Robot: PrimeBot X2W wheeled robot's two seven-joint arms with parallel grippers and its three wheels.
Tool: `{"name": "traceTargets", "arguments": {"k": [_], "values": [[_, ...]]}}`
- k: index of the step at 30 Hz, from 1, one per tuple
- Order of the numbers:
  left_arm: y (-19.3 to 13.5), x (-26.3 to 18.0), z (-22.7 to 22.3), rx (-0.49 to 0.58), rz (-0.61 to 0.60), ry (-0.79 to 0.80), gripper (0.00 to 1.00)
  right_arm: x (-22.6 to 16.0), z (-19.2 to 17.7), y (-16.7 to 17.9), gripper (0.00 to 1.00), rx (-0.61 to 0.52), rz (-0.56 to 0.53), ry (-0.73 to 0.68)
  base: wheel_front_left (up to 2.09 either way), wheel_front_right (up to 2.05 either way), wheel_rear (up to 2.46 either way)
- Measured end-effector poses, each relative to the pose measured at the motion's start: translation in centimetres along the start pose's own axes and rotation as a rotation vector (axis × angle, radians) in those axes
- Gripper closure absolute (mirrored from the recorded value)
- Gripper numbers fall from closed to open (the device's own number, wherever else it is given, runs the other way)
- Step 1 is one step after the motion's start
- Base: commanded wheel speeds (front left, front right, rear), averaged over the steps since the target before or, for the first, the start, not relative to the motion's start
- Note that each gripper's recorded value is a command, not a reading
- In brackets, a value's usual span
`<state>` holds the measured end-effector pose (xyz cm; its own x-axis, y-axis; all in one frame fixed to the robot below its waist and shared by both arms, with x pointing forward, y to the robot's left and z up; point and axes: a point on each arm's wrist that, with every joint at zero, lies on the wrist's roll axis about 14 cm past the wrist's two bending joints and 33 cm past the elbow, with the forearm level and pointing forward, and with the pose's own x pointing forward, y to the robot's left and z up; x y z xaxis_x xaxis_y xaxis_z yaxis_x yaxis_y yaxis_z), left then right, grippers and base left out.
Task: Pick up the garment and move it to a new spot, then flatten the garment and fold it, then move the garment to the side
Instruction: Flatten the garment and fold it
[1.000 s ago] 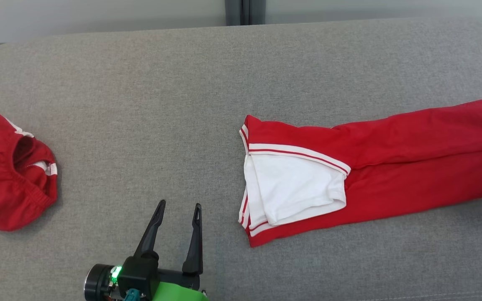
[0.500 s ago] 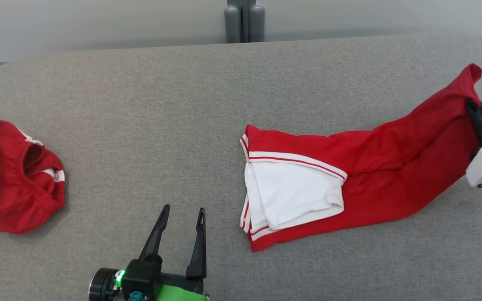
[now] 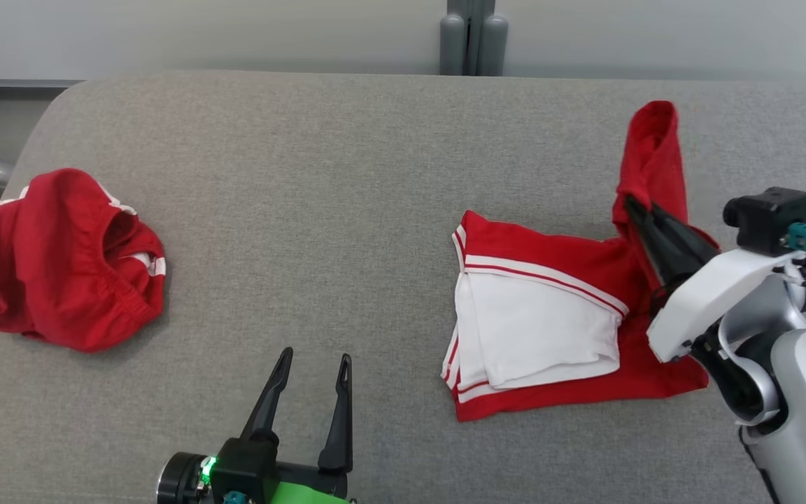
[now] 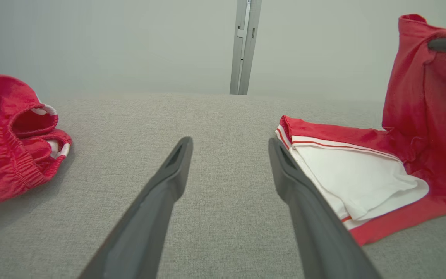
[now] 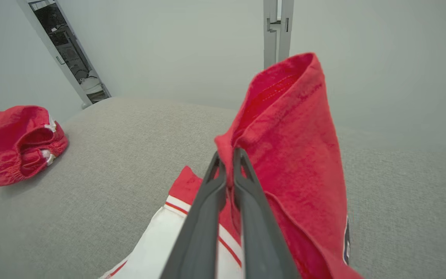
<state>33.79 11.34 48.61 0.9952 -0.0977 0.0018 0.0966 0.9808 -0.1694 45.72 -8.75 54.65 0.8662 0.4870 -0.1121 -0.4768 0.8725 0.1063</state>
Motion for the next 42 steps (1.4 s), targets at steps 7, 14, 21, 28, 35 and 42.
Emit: {"name": "traceTargets", "arguments": {"k": [7, 14, 21, 28, 35, 42], "values": [[1.1, -0.9, 0.3, -0.003, 0.045, -0.008, 0.00, 1.5, -2.2, 5.0, 1.00, 0.059, 0.112, 0.058, 0.00, 0.00, 0.00], [2.1, -1.5, 0.1, -0.012, 0.086, 0.001, 0.00, 2.7, -5.6, 8.7, 1.00, 0.114, 0.197, 0.152, 0.00, 0.00, 0.00], [2.5, -1.2, -0.2, -0.024, 0.104, 0.015, 0.00, 4.0, -7.9, 11.0, 0.00, 0.180, 0.252, 0.210, 0.00, 0.00, 0.00], [2.5, -0.9, -0.6, -0.023, 0.101, 0.024, 0.00, 4.5, -3.7, 10.0, 0.00, 0.205, 0.244, 0.028, 0.00, 0.00, 0.00], [1.6, 0.1, -0.1, -0.022, 0.058, 0.006, 0.00, 2.0, -0.6, 3.0, 0.00, 0.115, 0.063, -0.165, 0.00, 0.00, 0.00], [1.1, 0.7, -0.6, -0.020, 0.035, 0.017, 0.00, -2.4, -1.7, -1.1, 0.00, 0.100, -0.090, -0.244, 0.00, 0.00, 0.00]]}}
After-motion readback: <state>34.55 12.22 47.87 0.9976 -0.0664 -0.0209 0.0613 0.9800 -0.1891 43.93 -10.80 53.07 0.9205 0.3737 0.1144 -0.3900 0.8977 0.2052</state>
